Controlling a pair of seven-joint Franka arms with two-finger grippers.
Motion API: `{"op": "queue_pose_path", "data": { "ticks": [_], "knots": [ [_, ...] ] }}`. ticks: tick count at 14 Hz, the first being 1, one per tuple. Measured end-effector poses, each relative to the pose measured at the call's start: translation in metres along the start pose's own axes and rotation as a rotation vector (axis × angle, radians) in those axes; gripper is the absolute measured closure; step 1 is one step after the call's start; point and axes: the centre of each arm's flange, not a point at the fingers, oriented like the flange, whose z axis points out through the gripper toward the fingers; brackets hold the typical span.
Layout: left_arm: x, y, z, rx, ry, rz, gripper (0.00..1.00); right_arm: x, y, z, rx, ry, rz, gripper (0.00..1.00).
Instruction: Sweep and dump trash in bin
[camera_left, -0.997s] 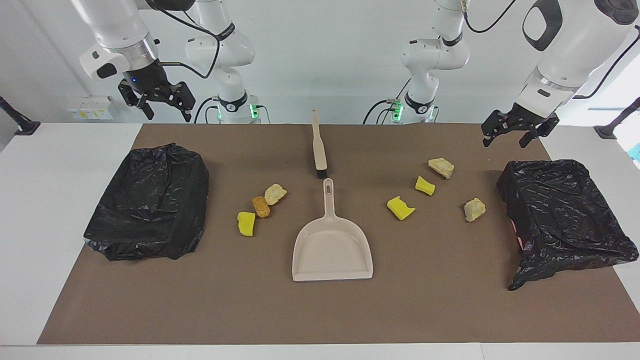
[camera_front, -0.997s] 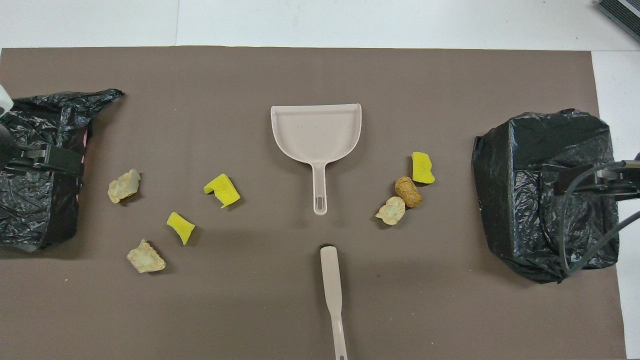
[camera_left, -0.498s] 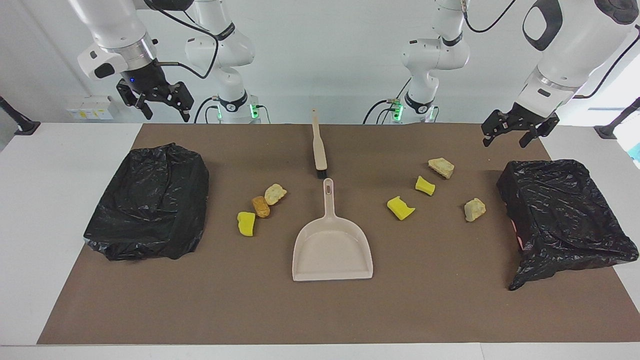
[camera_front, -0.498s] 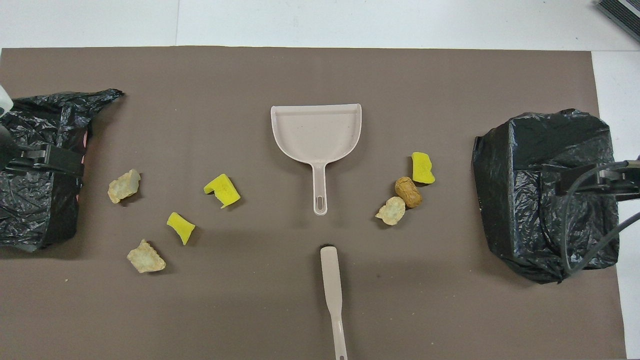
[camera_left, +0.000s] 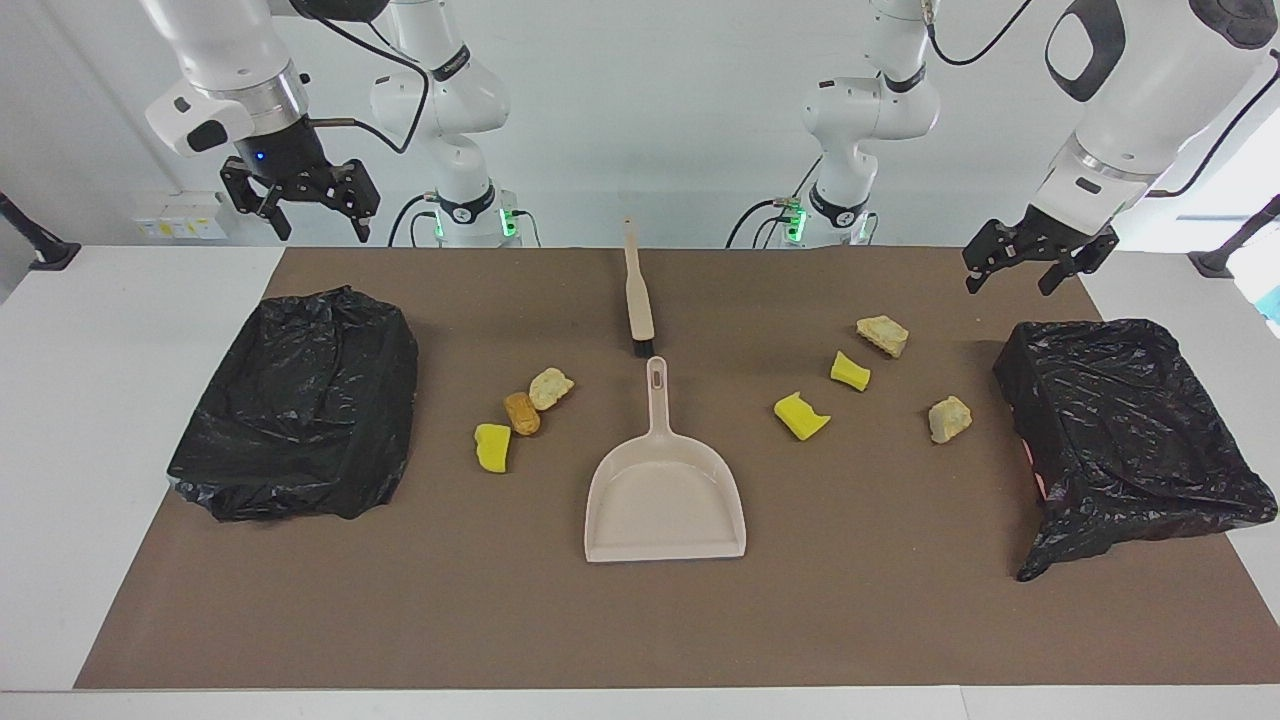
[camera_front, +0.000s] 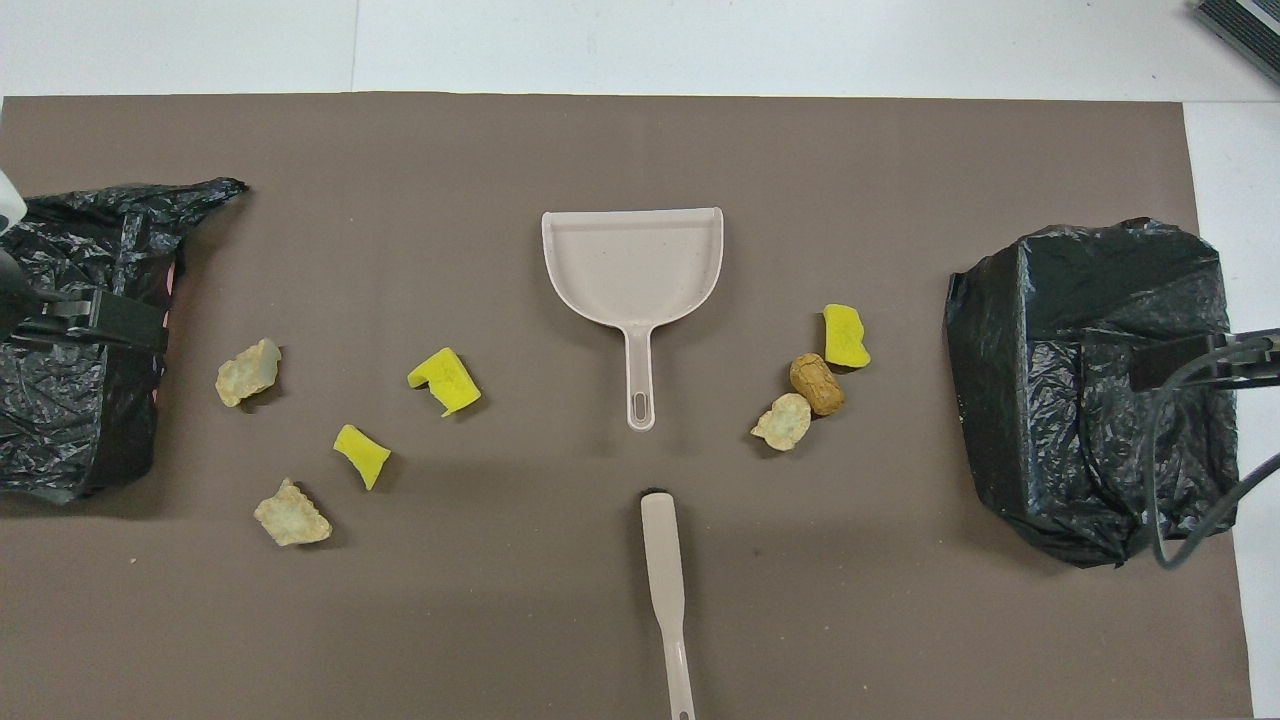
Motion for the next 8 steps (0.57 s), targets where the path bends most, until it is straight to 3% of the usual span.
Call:
{"op": "queue_pose_path", "data": {
  "ticks": [8],
  "knots": [
    [-0.0001, 0.0, 0.0006, 0.0, -0.002, 0.0, 0.0, -0.0054, 0.0021, -0.001, 0.001, -0.019, -0.002, 0.0]
  ]
}}
